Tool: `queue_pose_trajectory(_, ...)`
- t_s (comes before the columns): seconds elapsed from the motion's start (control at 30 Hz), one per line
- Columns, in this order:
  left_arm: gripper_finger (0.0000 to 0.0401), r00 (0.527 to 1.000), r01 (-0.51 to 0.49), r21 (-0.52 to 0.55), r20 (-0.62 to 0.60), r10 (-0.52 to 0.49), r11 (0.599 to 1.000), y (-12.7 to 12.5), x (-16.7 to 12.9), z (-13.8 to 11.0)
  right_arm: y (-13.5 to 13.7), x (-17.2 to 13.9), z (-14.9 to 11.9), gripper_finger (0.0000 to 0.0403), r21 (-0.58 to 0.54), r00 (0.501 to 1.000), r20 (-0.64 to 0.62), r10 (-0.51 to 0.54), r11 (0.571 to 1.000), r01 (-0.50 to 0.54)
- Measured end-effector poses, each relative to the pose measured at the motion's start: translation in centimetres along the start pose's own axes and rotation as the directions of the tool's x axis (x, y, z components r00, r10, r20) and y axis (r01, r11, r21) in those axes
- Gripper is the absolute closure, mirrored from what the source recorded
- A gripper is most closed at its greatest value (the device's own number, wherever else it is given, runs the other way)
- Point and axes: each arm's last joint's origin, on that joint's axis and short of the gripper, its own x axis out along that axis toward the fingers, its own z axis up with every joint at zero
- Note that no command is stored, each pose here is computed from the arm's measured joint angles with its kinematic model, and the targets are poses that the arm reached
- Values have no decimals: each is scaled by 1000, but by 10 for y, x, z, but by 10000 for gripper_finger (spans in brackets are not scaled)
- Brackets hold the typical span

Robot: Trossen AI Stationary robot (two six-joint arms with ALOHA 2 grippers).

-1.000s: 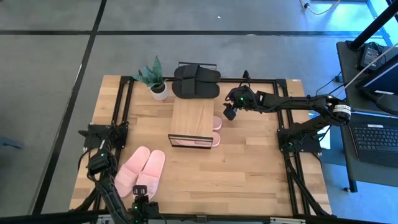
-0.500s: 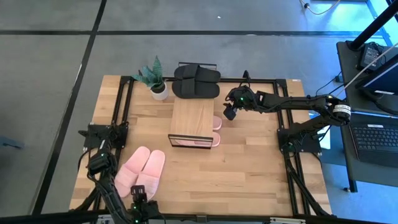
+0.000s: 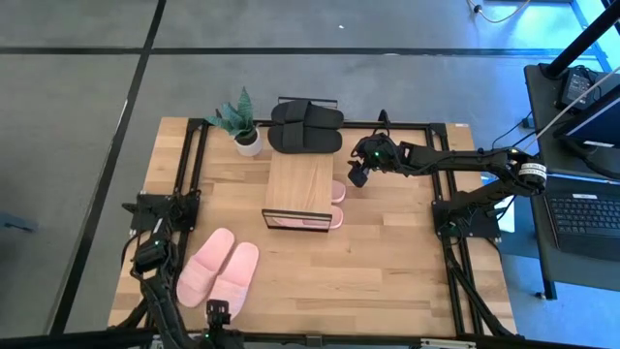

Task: Pick and place slides into the shelf
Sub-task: Put the pink slide under the shelf

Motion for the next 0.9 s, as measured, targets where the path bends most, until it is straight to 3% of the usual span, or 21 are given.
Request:
queue_pose_trajectory(0.43, 205, 988, -129, 63, -75, 133, 990, 5, 37, -11, 0, 0, 1, 178, 2, 1000, 14, 1, 1000, -1)
queue_pose_trajectory(0.9, 205, 973, -207, 62, -93, 212, 976, 10, 56, -17, 0, 0, 1, 178, -1, 1000, 14, 2, 1000, -2)
